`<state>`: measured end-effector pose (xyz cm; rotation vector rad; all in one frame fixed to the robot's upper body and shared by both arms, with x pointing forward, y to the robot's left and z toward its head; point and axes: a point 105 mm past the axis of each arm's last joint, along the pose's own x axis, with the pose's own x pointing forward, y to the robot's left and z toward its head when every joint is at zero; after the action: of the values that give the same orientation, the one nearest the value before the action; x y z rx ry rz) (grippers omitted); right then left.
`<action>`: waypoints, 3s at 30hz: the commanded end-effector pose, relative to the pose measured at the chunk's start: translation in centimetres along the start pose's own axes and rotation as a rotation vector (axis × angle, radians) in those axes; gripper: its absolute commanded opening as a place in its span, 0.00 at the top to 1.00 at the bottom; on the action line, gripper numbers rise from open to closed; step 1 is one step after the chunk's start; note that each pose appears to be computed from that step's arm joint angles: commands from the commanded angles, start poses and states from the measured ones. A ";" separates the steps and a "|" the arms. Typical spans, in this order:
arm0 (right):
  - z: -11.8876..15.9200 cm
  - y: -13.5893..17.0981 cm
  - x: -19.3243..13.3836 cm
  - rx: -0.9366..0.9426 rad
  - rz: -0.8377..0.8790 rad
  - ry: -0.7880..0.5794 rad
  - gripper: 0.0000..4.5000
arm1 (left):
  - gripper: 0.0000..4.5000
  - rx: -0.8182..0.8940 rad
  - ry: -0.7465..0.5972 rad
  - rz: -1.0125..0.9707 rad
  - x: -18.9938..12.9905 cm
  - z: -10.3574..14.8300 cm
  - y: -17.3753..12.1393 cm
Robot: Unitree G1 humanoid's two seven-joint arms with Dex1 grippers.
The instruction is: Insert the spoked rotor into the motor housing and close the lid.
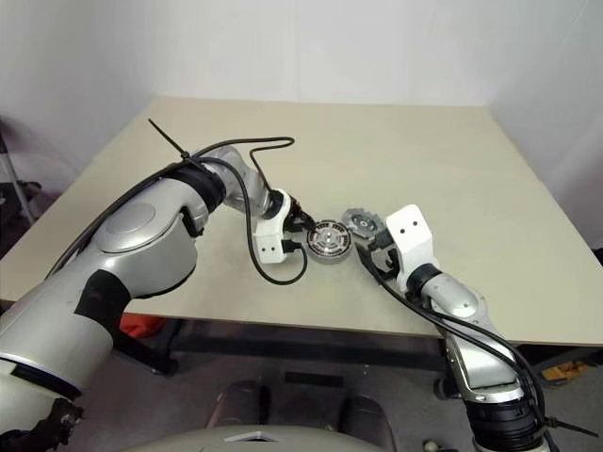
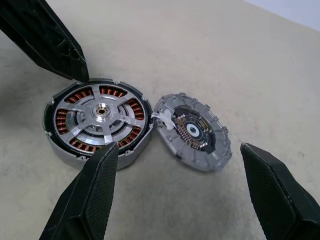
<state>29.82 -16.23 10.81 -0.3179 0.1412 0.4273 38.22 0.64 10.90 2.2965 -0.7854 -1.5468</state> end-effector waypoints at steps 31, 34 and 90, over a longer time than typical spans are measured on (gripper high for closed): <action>4.6 -0.7 5.2 -0.700 0.769 0.067 0.03 | 0.59 -2.277 -0.399 1.362 -7.6 0.7 -1.3; 4.6 0.2 5.4 -0.734 0.838 0.067 0.03 | 0.59 -2.344 -0.337 1.424 -7.5 1.9 -2.4; 1.1 1.3 9.2 -1.106 1.005 0.203 1.00 | 0.58 -2.401 -0.017 1.513 -7.1 3.4 -5.8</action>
<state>37.28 -10.89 9.00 -1.3818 0.2536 1.4856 34.69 9.60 11.03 -0.2780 0.0204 -0.4915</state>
